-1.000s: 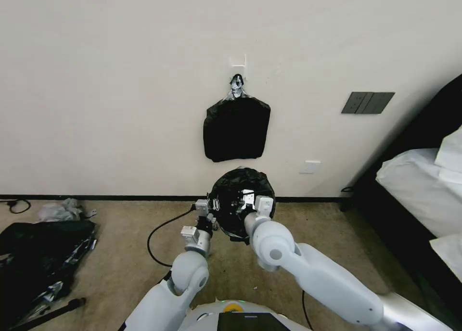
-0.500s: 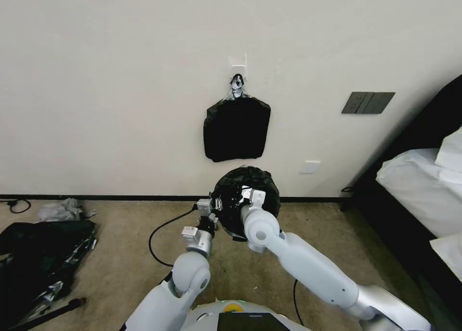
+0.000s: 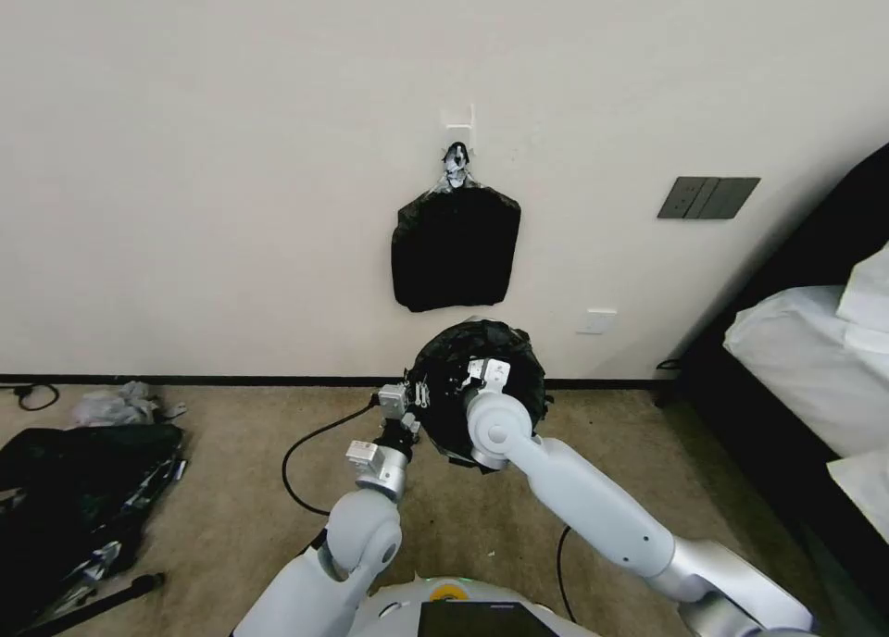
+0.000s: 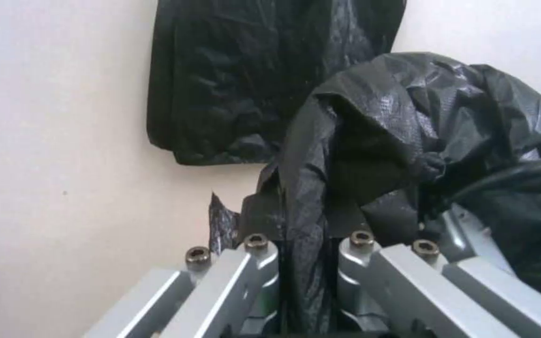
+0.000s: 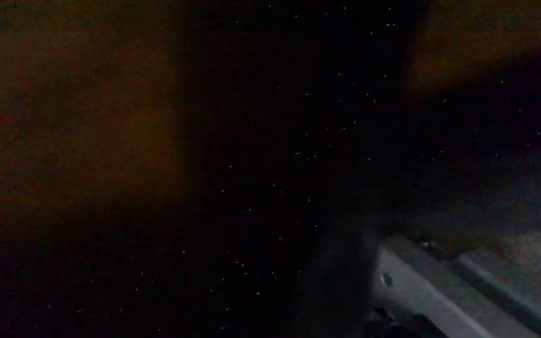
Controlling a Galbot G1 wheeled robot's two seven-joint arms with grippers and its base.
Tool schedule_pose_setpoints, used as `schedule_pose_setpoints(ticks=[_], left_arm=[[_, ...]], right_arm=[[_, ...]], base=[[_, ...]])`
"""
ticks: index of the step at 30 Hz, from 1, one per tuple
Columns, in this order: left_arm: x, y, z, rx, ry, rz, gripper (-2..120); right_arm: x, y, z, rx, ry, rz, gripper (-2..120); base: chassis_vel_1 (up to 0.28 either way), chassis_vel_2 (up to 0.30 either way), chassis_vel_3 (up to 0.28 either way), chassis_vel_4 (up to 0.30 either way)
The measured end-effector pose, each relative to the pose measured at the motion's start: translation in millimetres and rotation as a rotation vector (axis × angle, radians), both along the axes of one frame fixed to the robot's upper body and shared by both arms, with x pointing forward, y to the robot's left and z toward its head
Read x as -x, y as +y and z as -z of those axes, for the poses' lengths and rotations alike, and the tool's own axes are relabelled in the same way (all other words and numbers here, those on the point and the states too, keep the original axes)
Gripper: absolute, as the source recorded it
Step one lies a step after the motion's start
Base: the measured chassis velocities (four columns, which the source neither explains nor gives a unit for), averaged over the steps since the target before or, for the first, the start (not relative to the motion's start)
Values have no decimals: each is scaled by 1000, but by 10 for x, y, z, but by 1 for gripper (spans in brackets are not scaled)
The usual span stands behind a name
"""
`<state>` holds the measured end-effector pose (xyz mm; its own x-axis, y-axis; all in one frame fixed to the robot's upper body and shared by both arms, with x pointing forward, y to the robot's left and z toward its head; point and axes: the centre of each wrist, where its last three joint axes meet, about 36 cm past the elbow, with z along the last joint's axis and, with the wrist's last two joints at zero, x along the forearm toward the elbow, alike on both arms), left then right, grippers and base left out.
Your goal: Place a trash bag onto the trash bin.
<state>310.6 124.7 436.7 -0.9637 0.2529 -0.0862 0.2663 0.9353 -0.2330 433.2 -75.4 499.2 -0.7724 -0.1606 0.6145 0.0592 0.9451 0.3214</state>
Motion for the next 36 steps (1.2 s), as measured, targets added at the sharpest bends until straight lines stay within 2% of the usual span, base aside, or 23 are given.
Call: schedule_pose_setpoints(ticks=[22,36], left_arm=[[114,11,-56,9,-12,47,5],[162,8,-99,26,-18,49,5]], right_arm=[[-195,-12,102,-9,31,46,0],[-227,-26,132,-6,35,56,0]], base=[[0,0,0,0],[0,0,0,0]])
